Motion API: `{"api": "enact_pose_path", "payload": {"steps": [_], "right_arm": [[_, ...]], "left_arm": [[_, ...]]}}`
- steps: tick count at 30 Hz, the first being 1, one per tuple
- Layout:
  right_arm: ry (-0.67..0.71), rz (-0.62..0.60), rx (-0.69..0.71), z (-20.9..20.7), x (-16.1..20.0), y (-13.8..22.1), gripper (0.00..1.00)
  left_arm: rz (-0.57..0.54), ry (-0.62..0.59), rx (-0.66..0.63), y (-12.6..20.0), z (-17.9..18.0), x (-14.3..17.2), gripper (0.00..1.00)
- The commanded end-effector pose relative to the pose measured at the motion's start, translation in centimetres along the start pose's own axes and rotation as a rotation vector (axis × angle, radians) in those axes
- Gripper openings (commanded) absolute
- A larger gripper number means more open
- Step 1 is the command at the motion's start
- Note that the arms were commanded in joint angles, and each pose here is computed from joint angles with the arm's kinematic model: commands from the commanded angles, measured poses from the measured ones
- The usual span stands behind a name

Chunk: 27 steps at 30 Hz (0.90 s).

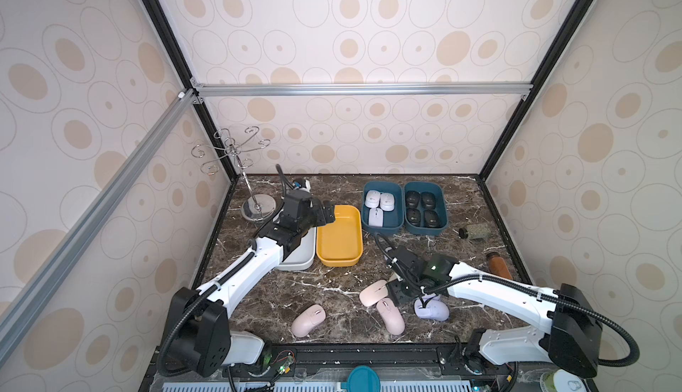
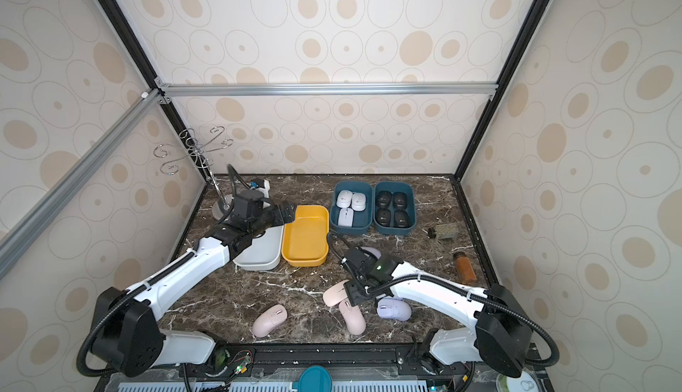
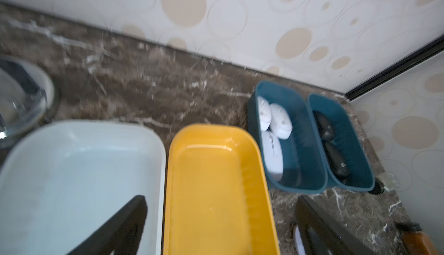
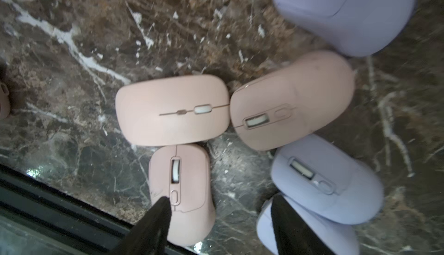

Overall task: Place the mice by color into the storage box
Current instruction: Pick up the mouse from the center of the board.

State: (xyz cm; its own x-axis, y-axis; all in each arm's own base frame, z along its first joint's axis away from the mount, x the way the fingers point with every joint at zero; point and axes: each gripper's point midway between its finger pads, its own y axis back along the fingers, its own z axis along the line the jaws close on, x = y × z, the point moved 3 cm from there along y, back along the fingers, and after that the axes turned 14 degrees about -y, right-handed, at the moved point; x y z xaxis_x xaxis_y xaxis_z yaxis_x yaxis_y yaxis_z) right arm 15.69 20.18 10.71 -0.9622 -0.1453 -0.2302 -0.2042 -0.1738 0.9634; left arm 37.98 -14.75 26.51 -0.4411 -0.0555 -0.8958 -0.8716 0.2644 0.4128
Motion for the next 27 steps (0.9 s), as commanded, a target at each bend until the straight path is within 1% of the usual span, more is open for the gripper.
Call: {"api": "enact_pose_path", "payload": {"steps": [1,3,5,7,10,11,16,18,20,23,27], "right_arm": [[0.001,0.066,0.006,1.0,2.4,-0.8,0.78],[0.013,0.088,-0.008,2.0,3.2,-1.3,0.82],[0.008,0.115,-0.006,2.3,3.7,-2.1,0.84],[0.012,0.134,-0.001,2.6,4.0,-2.8,0.84],[0.019,0.142,0.034,2.3,4.1,-3.8,0.84],[0.023,0.142,0.054,2.1,4.0,-4.1,0.82],[0.019,0.178,0.135,1.4,4.5,-5.8,0.67],[-0.003,0.175,0.139,1.1,4.7,-5.9,0.64],[-0.013,0.160,0.130,1.0,4.7,-5.7,0.55],[-0.013,0.118,0.135,1.1,4.2,-4.0,0.49],[-0.007,0.028,0.106,1.9,2.8,-0.3,0.48]], "left_arm": [[-0.235,-0.038,-0.042,1.9,0.7,-5.9,1.00],[-0.318,-0.020,-0.051,2.5,1.2,-7.1,1.00],[-0.337,0.017,-0.030,2.4,1.9,-7.3,1.00],[-0.332,0.055,0.011,2.1,2.4,-6.4,1.00],[-0.335,0.160,0.053,2.1,3.6,-4.1,1.00],[-0.340,0.191,0.056,2.2,4.0,-3.6,1.00],[-0.315,0.217,0.080,1.9,3.9,-2.7,1.00],[-0.301,0.228,0.095,1.6,3.7,-2.5,1.00],[-0.292,0.233,0.106,1.3,3.5,-2.4,1.00],[-0.273,0.236,0.101,1.0,3.6,-2.1,1.00],[-0.279,0.238,0.087,1.2,3.8,-2.2,1.00]]}}
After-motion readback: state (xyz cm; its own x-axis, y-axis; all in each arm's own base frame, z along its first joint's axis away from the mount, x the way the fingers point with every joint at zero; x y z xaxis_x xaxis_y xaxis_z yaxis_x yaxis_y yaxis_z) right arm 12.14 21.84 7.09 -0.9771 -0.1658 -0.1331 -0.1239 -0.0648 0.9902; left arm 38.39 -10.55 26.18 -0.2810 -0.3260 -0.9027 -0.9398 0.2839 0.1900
